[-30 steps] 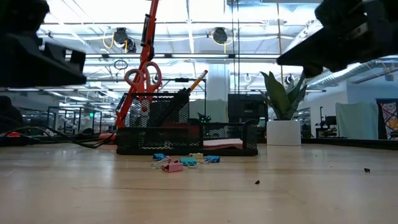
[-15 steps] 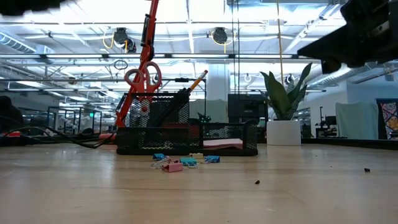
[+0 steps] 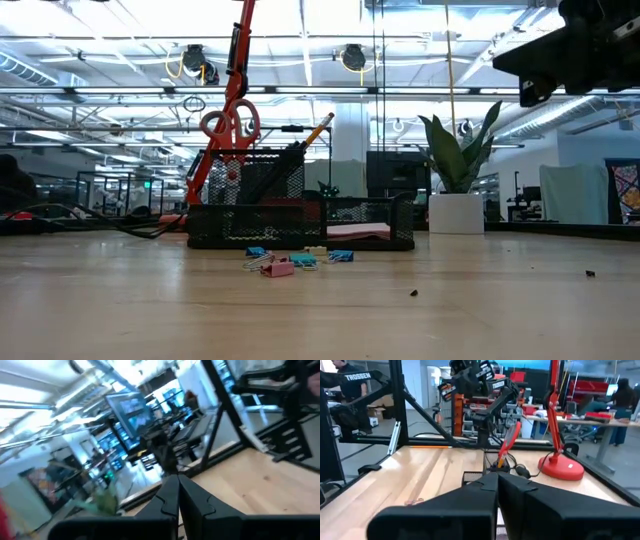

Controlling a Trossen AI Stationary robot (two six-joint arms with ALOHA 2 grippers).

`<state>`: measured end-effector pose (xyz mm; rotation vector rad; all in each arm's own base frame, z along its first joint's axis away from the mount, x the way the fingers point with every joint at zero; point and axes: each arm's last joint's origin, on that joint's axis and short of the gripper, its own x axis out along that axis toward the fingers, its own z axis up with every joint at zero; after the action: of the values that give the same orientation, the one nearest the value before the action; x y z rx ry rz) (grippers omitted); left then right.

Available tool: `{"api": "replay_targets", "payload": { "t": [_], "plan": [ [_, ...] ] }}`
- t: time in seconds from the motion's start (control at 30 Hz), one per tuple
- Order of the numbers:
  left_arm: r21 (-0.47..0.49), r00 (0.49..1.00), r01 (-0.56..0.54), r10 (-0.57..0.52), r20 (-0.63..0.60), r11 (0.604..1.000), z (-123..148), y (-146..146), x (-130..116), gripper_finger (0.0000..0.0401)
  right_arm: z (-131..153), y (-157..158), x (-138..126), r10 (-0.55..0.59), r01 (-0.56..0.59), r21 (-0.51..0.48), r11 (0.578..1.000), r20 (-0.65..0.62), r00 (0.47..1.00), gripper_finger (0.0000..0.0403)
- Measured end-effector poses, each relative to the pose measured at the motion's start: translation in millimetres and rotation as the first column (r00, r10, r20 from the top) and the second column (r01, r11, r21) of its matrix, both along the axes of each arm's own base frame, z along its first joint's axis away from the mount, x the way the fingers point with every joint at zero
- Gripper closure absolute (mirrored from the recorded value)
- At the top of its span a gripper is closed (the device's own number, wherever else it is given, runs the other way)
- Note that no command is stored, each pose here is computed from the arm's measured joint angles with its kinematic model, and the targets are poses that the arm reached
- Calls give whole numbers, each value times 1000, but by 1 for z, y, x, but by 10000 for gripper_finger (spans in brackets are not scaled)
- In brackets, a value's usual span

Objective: Pick and place office supplies into organizer
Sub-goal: Put the pink binder clip into the black desk organizer

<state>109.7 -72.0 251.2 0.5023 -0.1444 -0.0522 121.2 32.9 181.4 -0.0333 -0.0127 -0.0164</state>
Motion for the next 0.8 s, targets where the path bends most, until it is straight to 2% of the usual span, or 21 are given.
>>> {"api": "replay_targets", "payload": {
  "t": [0.1, 0.23, 0.3, 0.4, 0.5, 0.6, 0.8],
  "plan": [
    [-9, 998, -54, 54, -20, 998, 0, 4, -10, 397, -1, 1, -3, 14, -14, 24, 1000, 8, 1000, 403],
    [-9, 998, -45, 45, -38, 999, -8, 1, -16, 395, -7, 2, -7, 42, -42, 26, 999, 19, 999, 403],
    [-5, 998, -43, 42, -46, 999, -11, -2, -19, 397, -3, 2, -9, 43, -47, 52, 998, 70, 997, 403],
    [-14, 996, -74, 74, -45, 997, -13, -4, -21, 397, -5, 1, -10, 13, -16, 69, 998, 50, 999, 403],
    [-48, 998, -51, 49, -35, 998, -17, -5, -24, 398, -1, 1, -10, 21, -27, 73, 997, 81, 996, 403],
    [-90, 998, 18, -23, -53, 996, -32, -8, -23, 398, -2, 1, -10, 18, -24, 72, 997, 80, 997, 403],
    [-189, 980, 53, -88, -179, 980, -77, -12, -14, 399, 2, 1, -11, 17, -25, 70, 997, 117, 993, 403]
  ]
}}
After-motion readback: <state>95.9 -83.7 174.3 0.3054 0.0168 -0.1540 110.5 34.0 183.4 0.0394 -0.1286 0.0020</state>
